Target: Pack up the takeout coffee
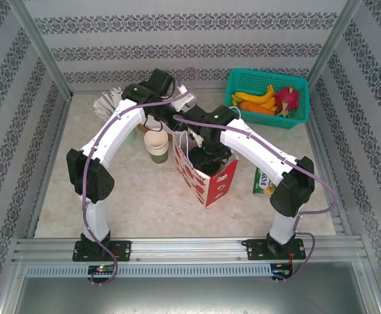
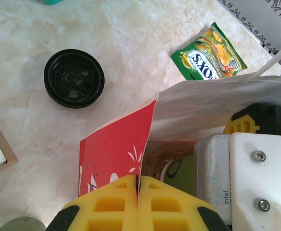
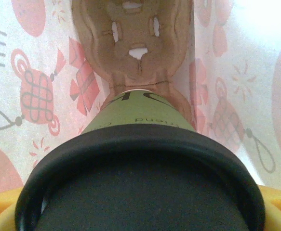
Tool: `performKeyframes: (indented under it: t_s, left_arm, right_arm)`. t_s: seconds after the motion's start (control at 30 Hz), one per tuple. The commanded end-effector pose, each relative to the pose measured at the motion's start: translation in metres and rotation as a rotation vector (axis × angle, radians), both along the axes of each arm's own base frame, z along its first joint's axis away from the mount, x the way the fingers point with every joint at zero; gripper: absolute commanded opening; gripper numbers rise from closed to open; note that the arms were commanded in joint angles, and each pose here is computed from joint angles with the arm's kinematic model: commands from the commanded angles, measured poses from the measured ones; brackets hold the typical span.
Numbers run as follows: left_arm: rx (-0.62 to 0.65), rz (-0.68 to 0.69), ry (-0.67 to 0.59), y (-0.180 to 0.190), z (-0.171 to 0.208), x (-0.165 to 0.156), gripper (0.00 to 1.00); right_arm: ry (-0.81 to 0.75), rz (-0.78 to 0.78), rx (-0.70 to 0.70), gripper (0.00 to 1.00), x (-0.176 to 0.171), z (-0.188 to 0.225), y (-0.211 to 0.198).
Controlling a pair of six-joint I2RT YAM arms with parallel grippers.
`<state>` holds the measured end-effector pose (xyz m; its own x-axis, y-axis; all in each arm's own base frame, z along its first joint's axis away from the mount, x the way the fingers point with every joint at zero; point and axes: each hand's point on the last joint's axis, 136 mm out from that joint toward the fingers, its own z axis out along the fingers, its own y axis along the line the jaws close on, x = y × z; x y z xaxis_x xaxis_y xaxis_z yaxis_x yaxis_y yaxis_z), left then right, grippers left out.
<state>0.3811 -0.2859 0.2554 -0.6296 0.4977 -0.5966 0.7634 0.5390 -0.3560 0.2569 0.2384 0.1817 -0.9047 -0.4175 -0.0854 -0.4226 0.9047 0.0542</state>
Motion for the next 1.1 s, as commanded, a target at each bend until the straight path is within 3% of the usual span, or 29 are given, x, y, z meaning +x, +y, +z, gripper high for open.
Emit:
performKeyframes:
  t_s: [0.0,0.6,0.87,1.07]
  left_arm:
    - [-0.045,-0.015,-0.041,-0.001,0.024,-0.004,0.00]
    - [0.032,0.050,-0.063,0.012,0.018,0.008,0.00]
    - [0.028,0.064,-0.067,0.014,0.020,0.010,0.00]
    - [-0.009,0.038,-0.052,0.009,0.023,0.006,0.00]
  right_arm:
    - [-0.056,-0.032,-0.007,0.72,0.015,-0.001,-0.002]
    - [0.081,-0.001,-0.101,0.72,-0.021,-0.021,-0.033]
    - [0.118,-0.024,-0.109,0.72,-0.038,-0.023,-0.043]
    - [0.097,-0.036,-0.070,0.72,-0.032,-0.022,-0.034]
